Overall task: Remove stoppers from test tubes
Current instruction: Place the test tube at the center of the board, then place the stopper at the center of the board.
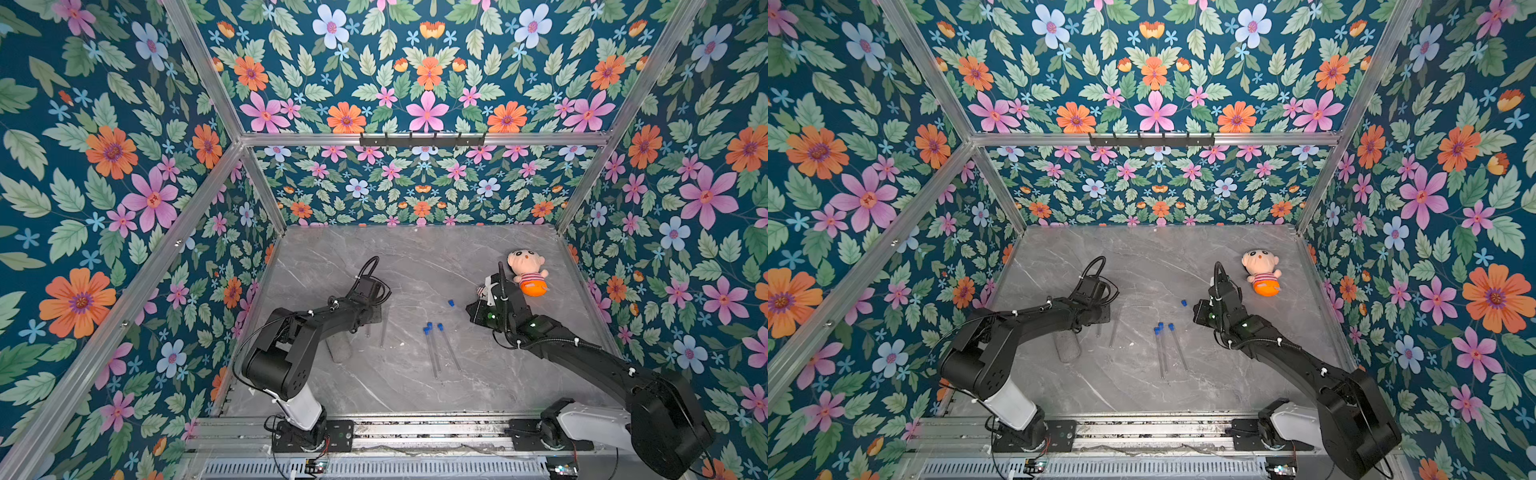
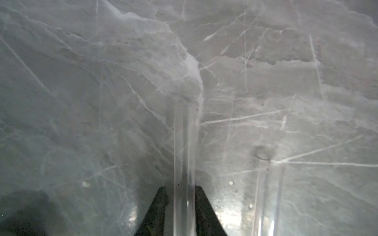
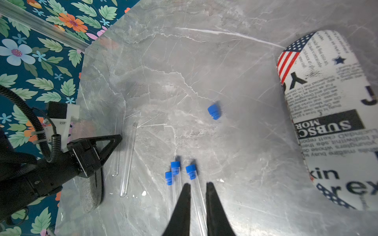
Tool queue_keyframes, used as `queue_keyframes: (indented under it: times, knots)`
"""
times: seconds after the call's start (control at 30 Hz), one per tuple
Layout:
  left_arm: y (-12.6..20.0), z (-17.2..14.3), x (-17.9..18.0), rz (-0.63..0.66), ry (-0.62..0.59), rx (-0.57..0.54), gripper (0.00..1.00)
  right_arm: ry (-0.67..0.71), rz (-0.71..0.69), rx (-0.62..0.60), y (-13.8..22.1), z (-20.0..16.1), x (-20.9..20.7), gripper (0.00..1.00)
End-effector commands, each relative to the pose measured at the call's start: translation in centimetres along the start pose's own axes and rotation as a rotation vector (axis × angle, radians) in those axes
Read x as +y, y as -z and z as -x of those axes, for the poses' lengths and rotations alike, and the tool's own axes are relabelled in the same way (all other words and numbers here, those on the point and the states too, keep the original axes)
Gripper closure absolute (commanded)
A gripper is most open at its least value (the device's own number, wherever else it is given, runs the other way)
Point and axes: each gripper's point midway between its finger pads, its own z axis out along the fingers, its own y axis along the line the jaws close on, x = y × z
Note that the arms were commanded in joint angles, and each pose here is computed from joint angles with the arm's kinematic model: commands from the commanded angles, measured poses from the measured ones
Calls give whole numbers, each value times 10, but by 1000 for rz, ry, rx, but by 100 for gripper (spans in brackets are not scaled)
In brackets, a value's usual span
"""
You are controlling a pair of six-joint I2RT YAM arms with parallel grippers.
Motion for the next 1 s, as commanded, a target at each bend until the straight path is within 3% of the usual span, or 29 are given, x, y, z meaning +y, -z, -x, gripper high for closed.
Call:
queue_keyframes:
  times: [0.0,0.27,0.53,0.8,0.97]
  knots:
    - [3,-4,5,17,-1,15,70,-2,13,-31,1,9,6,100]
    - [29,25,-3,-24,0,-73,67,28,-13,-42,-7,18,7,100]
    - [83,60,-9,-103,6,-241,66,76,-112,-50,-43,32,-2,100]
    - [120,65,-11,-183,14,-334,65,83,-235,-4,-97,32,-24,100]
    - [126,63,-11,-199,15,-344,65,82,-294,21,-119,27,-36,100]
